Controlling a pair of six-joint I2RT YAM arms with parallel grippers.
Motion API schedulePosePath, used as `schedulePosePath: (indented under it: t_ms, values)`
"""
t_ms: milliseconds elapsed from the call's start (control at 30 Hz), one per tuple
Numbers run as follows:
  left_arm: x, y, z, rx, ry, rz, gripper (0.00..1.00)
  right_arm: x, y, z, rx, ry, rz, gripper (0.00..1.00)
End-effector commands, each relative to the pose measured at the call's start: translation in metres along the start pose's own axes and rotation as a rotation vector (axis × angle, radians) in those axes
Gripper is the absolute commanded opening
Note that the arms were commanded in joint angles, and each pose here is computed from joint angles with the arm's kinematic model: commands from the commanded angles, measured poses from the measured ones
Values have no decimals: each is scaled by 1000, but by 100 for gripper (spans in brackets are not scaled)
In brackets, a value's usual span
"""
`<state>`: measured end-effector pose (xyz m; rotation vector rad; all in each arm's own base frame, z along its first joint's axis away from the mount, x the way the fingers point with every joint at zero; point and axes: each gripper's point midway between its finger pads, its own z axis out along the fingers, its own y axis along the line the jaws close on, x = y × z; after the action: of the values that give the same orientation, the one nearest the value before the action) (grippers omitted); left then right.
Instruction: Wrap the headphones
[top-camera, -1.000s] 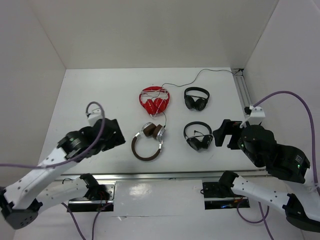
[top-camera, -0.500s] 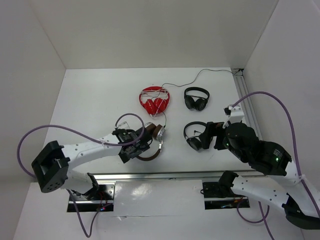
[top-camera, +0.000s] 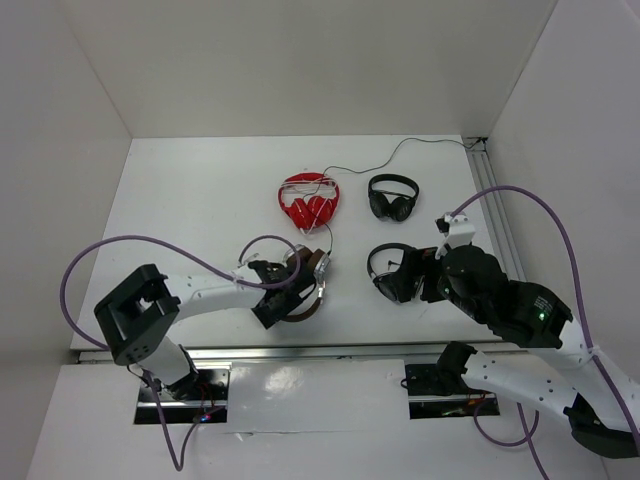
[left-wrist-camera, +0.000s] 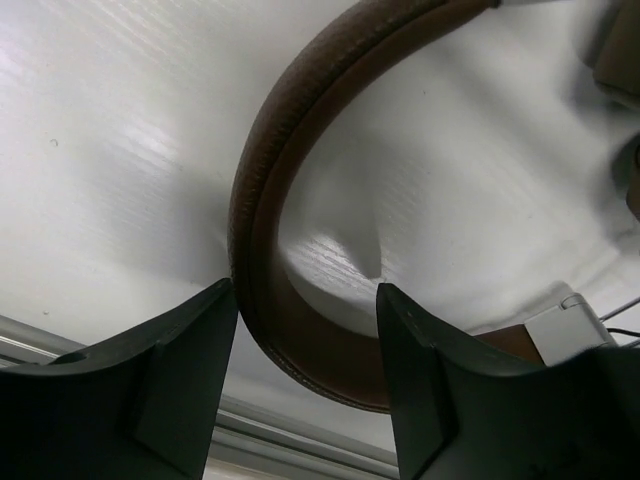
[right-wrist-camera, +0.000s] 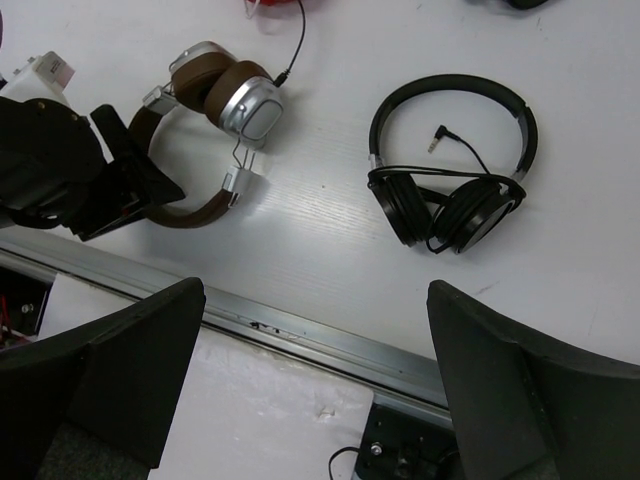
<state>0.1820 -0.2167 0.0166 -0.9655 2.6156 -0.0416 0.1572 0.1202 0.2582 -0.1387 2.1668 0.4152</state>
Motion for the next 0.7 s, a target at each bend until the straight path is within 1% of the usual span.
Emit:
schedulePosePath:
  t_ms: [0,67,133,167,200,233,267,333,367,433,467,500,533,567,633,667]
  values:
    - [10,25,13,-76,23,-73,70,-14,10,0,-43,-58,12,99]
    - [10,33,14,-86,21,-83,62,-14,10,0,-43,-58,12,99]
    - [8,36,13,-82,13,-84,51,-15,9,-2,-47,-65,15,99]
    - [8,36,13,-82,13,-84,38,-17,11,-2,-52,-73,19,99]
    - [8,36,13,-82,13,-84,28,-17,11,-2,-52,-73,19,99]
    - [8,36,13,-82,13,-84,12,-17,11,-2,-52,-73,19,99]
    - [9,38,13,-92,22,-82,2,-17,11,-2,-52,-73,19,99]
    - [8,39,9,-97,22,-80,0,-18,10,-4,-56,-80,13,99]
    - [8,46,3,-116,4,-48,0,-18,10,-4,-56,-80,13,99]
    - [-1,54,-10,-136,-52,-47,0,-19,13,-4,-72,-81,5,99]
    - [-3,49,-28,-93,-69,-41,0,-18,14,-7,-91,-82,-4,99]
    - [-8,52,-39,-85,-99,-33,0,-20,17,-7,-106,-88,-9,99]
    - [-21,67,-50,-120,-161,-6,0,-22,23,-15,-164,-102,-29,99]
    - [-27,62,-71,-61,-174,-36,0,-26,31,-17,-212,-128,-35,99]
    - [-48,67,-92,-34,-236,-37,0,-30,43,-32,-326,-181,-51,99]
    - [-59,74,-109,-37,-258,-14,0,-39,48,-37,-364,-235,-59,99]
